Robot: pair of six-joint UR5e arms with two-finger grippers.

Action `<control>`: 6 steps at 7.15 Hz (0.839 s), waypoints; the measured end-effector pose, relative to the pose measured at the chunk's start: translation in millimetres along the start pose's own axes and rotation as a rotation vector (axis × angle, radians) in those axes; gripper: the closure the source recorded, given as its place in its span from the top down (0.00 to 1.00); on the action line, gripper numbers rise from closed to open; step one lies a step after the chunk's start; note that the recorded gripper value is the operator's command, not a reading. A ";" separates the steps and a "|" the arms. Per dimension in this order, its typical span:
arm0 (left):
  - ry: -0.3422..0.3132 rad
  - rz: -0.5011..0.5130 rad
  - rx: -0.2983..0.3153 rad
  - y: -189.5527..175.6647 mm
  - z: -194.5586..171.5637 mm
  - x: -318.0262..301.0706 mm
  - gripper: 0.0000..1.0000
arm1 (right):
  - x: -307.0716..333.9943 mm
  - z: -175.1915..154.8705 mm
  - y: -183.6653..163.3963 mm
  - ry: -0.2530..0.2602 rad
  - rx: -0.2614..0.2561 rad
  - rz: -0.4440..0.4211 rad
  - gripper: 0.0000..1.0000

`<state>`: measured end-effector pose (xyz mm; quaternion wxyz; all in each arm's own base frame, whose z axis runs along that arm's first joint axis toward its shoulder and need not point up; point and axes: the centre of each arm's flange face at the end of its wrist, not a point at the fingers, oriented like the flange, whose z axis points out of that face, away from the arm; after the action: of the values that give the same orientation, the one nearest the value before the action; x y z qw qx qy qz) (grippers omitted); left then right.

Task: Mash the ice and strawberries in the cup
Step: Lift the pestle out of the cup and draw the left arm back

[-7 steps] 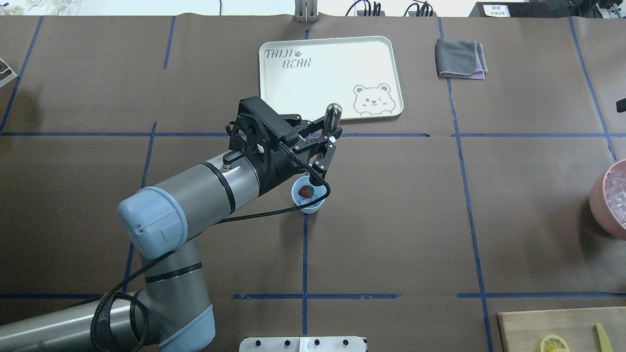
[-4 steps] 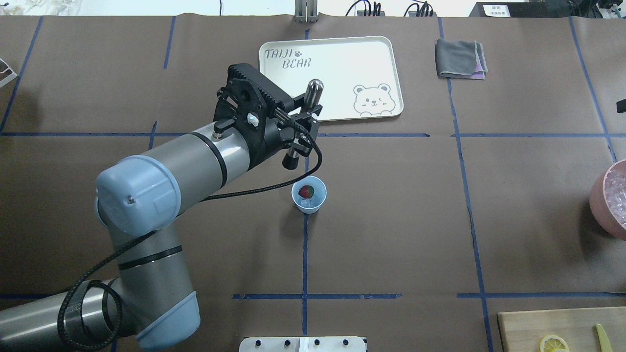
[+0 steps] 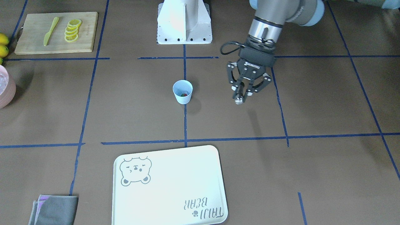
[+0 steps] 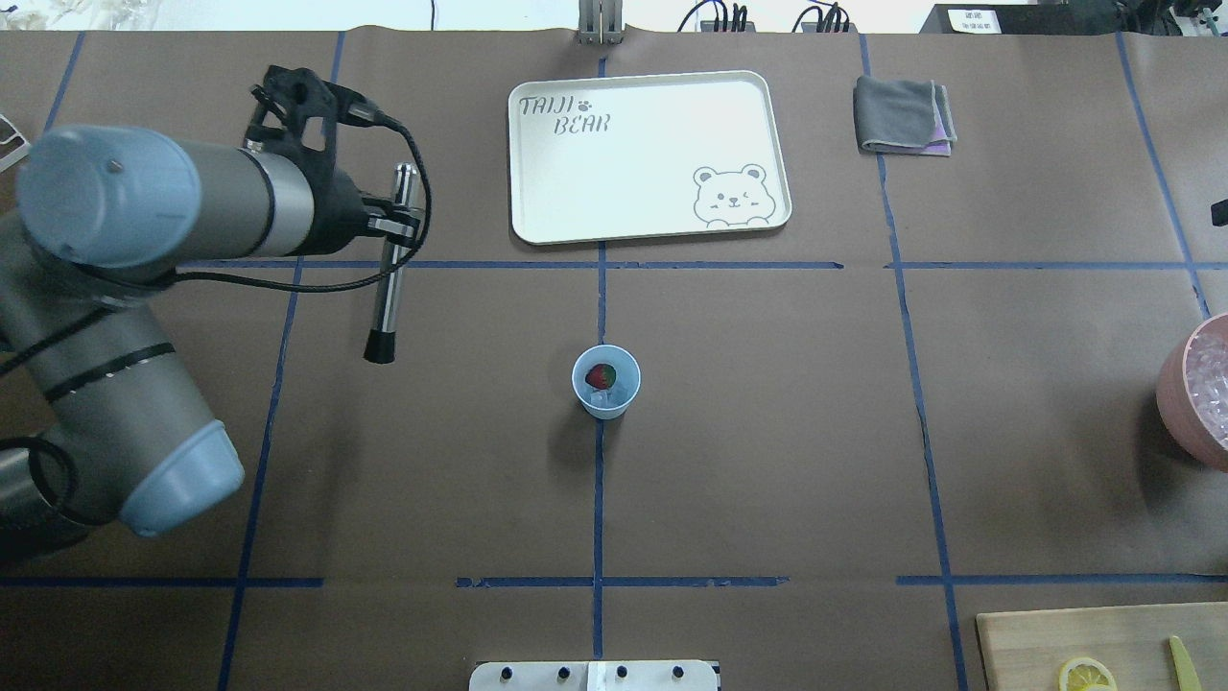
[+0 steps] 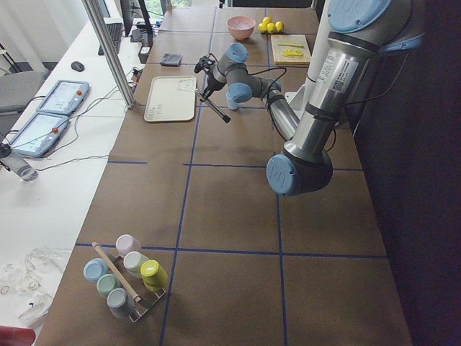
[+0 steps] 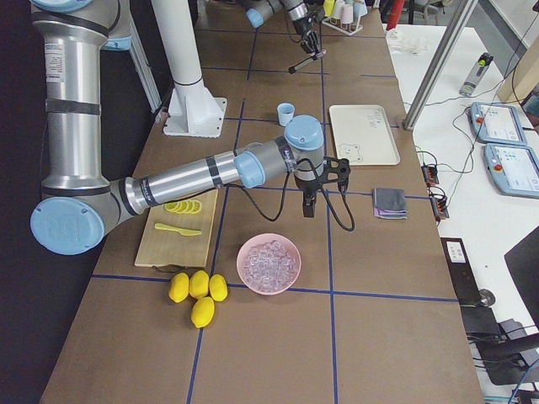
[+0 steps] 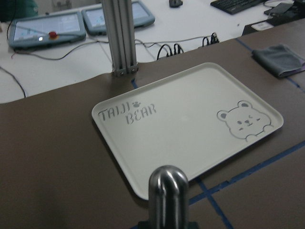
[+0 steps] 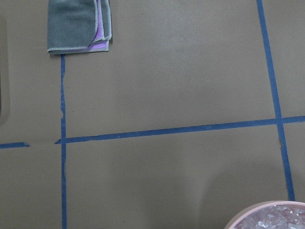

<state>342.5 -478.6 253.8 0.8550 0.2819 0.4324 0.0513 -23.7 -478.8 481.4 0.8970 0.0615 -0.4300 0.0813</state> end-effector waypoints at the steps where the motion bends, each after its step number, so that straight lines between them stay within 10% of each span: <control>1: -0.028 -0.077 -0.118 17.1 3.6 -68.6 0.00 | 1.5 1.4 -0.3 0.002 -0.002 0.001 1.00; 6: -0.205 -0.385 -0.554 126.6 80.0 -351.2 0.00 | 1.6 1.6 -0.4 -0.001 0.000 -0.005 1.00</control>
<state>205.7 -524.2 607.4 0.9319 -0.0436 0.3593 -0.0242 -23.8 -479.3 483.6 0.8971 0.0624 -0.4302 0.0792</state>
